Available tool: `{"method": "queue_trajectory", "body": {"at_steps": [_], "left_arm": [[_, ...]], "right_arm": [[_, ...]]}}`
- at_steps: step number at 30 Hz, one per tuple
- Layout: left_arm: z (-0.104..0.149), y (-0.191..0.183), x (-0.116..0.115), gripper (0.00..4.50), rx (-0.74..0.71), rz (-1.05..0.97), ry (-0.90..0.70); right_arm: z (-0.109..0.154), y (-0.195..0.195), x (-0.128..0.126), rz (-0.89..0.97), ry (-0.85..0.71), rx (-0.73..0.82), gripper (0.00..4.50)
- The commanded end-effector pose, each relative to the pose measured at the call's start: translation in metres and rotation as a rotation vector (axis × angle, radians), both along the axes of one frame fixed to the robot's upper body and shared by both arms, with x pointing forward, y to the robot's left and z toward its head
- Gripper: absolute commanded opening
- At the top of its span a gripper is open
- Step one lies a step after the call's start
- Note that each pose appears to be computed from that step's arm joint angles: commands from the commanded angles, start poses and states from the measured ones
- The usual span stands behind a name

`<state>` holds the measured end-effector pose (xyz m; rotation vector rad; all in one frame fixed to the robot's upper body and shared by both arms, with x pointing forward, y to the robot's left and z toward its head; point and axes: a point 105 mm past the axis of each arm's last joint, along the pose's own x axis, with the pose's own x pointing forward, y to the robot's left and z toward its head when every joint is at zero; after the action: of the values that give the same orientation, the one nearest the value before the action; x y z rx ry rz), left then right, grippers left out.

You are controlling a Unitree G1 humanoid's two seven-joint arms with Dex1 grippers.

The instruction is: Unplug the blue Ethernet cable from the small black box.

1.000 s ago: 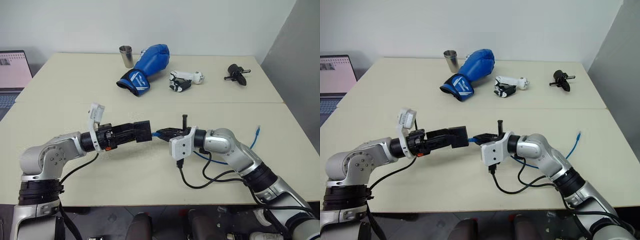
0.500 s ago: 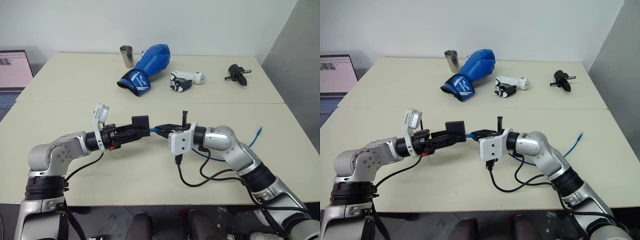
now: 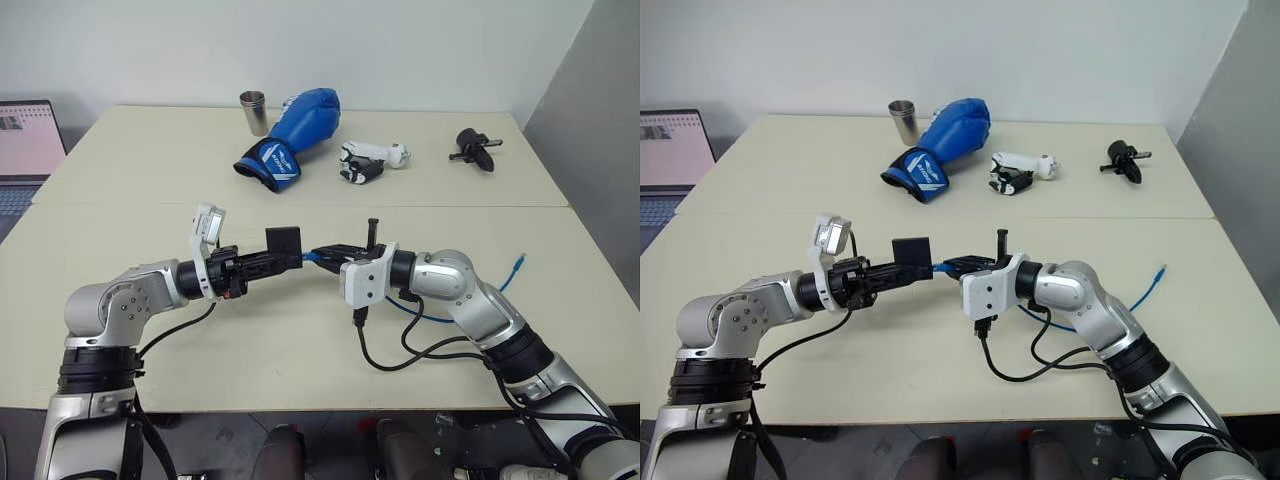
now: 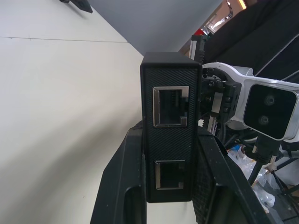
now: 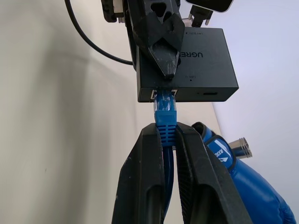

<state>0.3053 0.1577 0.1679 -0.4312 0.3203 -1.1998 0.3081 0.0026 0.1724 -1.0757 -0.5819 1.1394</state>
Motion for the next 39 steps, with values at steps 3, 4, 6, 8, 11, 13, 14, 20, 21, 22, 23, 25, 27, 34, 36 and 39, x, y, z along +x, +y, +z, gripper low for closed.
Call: {"method": "queue_trajectory", "body": {"at_steps": [3,4,6,8,11,13,14,20,21,22,23,25,27,34,36,39], "left_arm": [[0.004,-0.004,0.001,0.79,-0.003,-0.014,-0.018],[0.004,-0.004,0.001,0.79,-0.003,-0.014,-0.018],[0.004,-0.004,0.001,0.79,0.008,-0.017,-0.026],[0.003,-0.006,0.0,0.79,0.023,-0.032,-0.043],[0.004,-0.007,0.0,0.79,0.045,-0.05,-0.07],[0.004,-0.007,0.002,0.79,0.061,-0.053,-0.086],[0.004,-0.006,0.002,0.79,0.075,-0.06,-0.097],[0.008,-0.009,-0.001,0.79,0.103,-0.123,-0.174],[0.01,-0.009,-0.001,0.79,0.103,-0.133,-0.185],[0.011,-0.009,-0.001,0.79,0.102,-0.138,-0.189],[0.012,-0.009,-0.001,0.79,0.102,-0.142,-0.19],[0.015,-0.009,-0.001,0.79,0.096,-0.145,-0.192],[0.018,-0.008,-0.001,0.79,0.089,-0.149,-0.194],[0.024,-0.008,-0.003,0.79,0.055,-0.161,-0.186],[0.024,-0.008,-0.004,0.79,0.051,-0.165,-0.182],[0.024,-0.008,-0.003,0.79,0.048,-0.166,-0.178]], "right_arm": [[0.014,0.009,-0.019,0.089,-0.054,0.033,0.08],[0.014,0.009,-0.02,0.092,-0.049,0.032,0.08],[0.013,0.007,-0.022,0.095,-0.026,0.026,0.8],[0.012,0.005,-0.024,0.099,-0.002,0.011,1.18],[0.011,0.001,-0.03,0.115,0.062,-0.004,1.83],[0.013,-0.003,-0.036,0.129,0.132,0.009,2.21],[0.017,-0.005,-0.038,0.133,0.177,0.028,2.21],[0.029,-0.017,-0.026,0.046,0.634,0.292,2.21],[0.029,-0.018,-0.022,0.033,0.723,0.344,2.21],[0.028,-0.018,-0.02,0.023,0.788,0.373,2.21],[0.028,-0.018,-0.019,0.018,0.831,0.387,2.21],[0.024,-0.019,-0.02,0.019,0.932,0.406,2.21],[0.021,-0.02,-0.021,0.023,1.033,0.43,2.21],[0.017,-0.022,-0.019,0.038,1.188,0.457,2.21],[0.015,-0.022,-0.014,0.028,1.207,0.464,2.21],[0.014,-0.021,-0.012,0.028,1.224,0.465,2.21]]}}
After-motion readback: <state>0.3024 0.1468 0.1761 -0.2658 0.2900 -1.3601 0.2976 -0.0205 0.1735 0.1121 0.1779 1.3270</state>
